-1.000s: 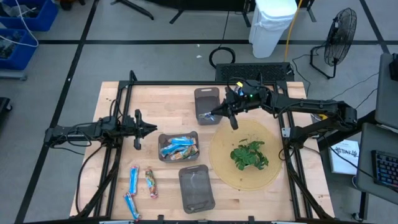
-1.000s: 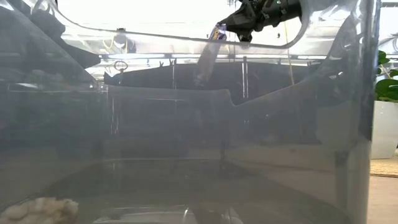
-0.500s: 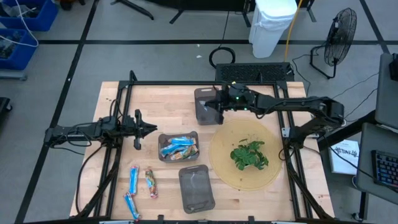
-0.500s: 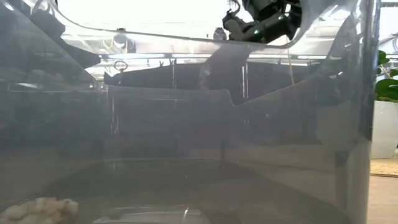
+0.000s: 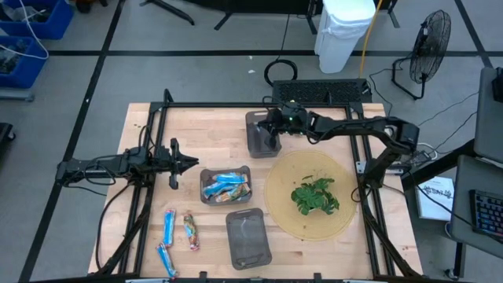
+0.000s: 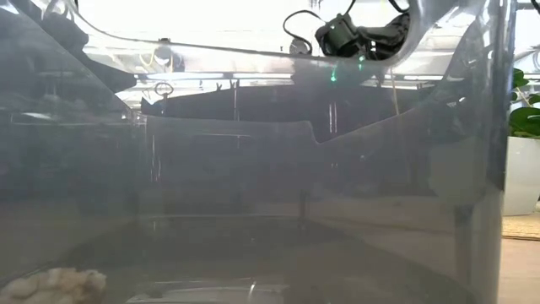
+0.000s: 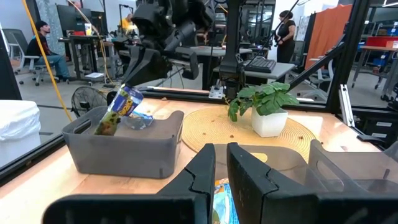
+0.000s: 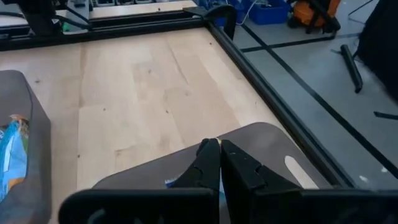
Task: Pick and place Granola Bars by type
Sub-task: Put the blue granola bar into the top black bin
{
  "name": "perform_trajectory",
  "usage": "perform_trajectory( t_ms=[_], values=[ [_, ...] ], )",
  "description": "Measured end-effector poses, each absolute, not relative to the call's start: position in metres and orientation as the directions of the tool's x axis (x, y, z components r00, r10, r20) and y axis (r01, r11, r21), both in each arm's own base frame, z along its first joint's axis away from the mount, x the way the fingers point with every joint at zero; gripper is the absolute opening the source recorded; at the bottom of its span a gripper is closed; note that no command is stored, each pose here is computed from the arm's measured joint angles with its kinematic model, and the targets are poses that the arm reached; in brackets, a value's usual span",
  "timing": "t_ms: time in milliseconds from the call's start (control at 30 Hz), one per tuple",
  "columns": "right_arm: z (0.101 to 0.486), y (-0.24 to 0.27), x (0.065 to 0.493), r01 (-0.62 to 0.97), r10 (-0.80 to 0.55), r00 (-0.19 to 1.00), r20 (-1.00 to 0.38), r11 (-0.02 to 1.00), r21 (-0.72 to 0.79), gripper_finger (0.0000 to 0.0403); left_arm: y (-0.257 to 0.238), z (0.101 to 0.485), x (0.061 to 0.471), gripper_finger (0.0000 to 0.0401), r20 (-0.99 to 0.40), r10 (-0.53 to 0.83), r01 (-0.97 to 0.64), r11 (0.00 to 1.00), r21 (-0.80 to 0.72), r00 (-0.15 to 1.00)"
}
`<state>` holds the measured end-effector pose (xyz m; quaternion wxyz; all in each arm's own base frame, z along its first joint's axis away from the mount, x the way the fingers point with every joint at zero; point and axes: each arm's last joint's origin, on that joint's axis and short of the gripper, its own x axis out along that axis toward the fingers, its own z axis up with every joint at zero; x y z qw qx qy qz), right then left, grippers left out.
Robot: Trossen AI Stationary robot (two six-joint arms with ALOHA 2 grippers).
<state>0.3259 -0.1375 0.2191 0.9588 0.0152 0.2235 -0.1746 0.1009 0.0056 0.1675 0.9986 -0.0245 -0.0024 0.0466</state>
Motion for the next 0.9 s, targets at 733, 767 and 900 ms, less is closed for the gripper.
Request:
perform_trajectory(
  t_ms=[733,767,900],
  values=[
    [0.221,-0.133,0.325,0.340,-0.318,0.840,-0.440,0.940,-0.031,0.0076,0.006,0.168,0.101,0.0047,0.002,0.093,-0.093,0.994,-0.049,0.996],
    [0.225,-0.133,0.324,0.336,-0.322,0.841,-0.435,0.941,-0.045,0.0081,0.006,0.168,0.101,0.0047,0.002,0.093,-0.093,0.994,-0.049,0.996],
    [0.250,-0.130,0.309,0.414,-0.413,0.820,-0.395,0.906,-0.088,0.0088,0.006,0.168,0.101,0.0047,0.002,0.093,-0.093,0.994,-0.049,0.996]
  ],
)
